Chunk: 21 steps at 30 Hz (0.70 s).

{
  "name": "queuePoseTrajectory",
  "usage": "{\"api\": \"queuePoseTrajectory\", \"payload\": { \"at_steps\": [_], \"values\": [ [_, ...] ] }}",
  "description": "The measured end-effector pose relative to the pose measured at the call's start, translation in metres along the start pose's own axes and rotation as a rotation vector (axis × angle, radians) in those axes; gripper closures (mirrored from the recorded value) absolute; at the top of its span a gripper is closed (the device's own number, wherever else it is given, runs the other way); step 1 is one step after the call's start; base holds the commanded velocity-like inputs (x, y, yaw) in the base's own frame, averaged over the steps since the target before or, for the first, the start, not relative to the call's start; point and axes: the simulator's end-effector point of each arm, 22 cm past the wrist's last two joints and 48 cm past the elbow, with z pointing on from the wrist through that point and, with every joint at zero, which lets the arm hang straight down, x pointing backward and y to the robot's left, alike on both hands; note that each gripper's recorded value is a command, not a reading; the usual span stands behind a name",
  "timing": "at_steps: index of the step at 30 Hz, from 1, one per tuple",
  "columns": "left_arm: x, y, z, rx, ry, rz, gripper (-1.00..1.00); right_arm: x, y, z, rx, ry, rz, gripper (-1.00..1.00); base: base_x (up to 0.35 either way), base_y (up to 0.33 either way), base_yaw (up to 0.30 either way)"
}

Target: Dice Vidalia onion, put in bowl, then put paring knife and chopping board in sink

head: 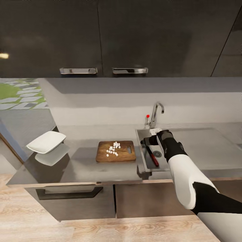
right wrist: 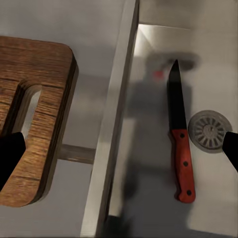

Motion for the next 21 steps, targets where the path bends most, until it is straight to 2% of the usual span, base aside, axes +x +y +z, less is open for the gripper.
{"api": "queuePoseTrajectory", "payload": {
  "at_steps": [5,13,21],
  "values": [
    [0.0,0.0,0.0,0.0,0.0,0.0,-1.0,-0.0001,0.0003,-0.0002,0.0,0.0,0.0,-1.0,0.009,0.013,0.0],
    [0.0003,0.0,-0.0001,0.0,0.001,0.0,-1.0,-0.0002,0.0013,-0.0006,-0.002,0.0,-0.001,-1.0,0.224,0.093,0.0],
    [0.0005,0.0,0.0,0.0,0.002,0.0,-1.0,0.0003,0.0012,0.0005,-0.002,0.001,0.0,-1.0,0.032,0.003,0.0]
  ]
}}
